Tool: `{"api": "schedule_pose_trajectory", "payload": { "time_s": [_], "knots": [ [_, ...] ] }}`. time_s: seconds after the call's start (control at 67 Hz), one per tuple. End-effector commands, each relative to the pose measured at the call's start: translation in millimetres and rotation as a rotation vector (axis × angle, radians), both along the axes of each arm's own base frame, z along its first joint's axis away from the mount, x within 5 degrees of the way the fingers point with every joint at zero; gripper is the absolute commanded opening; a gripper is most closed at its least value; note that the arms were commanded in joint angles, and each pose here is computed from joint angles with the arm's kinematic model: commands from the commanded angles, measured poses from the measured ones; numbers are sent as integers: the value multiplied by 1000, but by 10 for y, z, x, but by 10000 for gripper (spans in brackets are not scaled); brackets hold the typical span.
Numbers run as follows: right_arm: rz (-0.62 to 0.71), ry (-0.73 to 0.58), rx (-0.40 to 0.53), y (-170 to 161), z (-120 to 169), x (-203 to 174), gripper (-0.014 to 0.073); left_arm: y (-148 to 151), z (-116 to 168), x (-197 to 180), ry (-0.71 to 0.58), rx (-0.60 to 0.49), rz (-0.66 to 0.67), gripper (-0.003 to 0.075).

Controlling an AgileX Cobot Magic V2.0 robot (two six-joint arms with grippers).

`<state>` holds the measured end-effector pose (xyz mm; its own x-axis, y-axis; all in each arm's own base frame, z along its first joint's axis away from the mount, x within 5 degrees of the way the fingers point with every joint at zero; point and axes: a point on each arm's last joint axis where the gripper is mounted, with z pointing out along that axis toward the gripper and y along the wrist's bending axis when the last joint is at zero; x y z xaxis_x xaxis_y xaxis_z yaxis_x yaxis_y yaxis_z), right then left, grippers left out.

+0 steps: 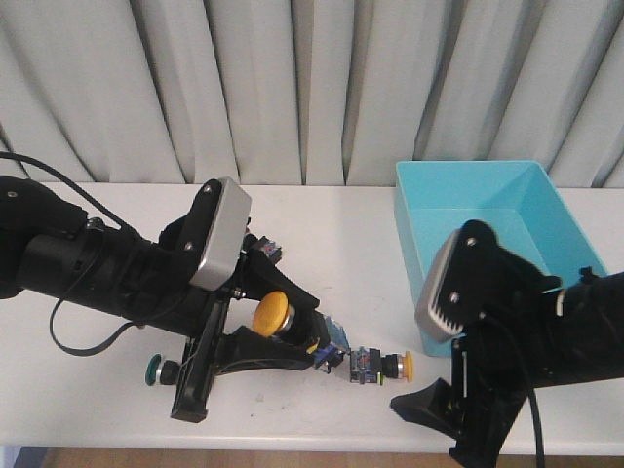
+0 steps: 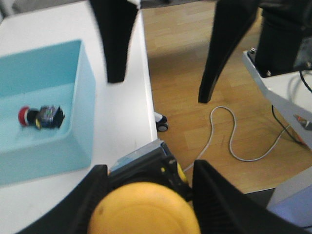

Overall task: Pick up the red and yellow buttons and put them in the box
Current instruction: 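Hand the yellow button from the left gripper to the right gripper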

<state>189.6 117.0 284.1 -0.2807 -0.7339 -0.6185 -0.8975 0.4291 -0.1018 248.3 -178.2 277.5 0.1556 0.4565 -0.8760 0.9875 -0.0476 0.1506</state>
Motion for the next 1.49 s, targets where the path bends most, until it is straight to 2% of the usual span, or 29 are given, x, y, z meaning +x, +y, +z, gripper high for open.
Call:
{"api": "schedule_pose_trajectory", "payload": {
  "time_s": [0.0, 0.164, 0.343, 0.731, 0.896, 1.179, 1.299, 1.478],
  "knots": [
    [141, -145, 44, 96, 109, 66, 569, -28, 224, -52, -107, -98, -52, 188],
    [220, -206, 133, 232, 68, 179, 541, -29, 225, -58, -124, -100, -67, 188],
    [277, -242, 167, 312, 21, 261, 538, -31, 231, -81, -114, -108, -89, 188],
    [397, -156, 196, 474, 68, 423, 524, -32, 234, -94, -108, -113, -103, 188],
    [406, -143, 197, 478, 52, 420, 456, -32, 235, -95, -108, -113, -103, 188],
    [444, -107, 208, 485, 49, 373, 253, -32, 234, -94, -109, -113, -102, 195],
    [449, -103, 210, 486, 49, 367, 242, -32, 234, -95, -103, -113, -101, 240],
    [445, -89, 214, 486, 49, 360, 244, -32, 235, -95, -102, -114, -101, 420]
  ]
}}
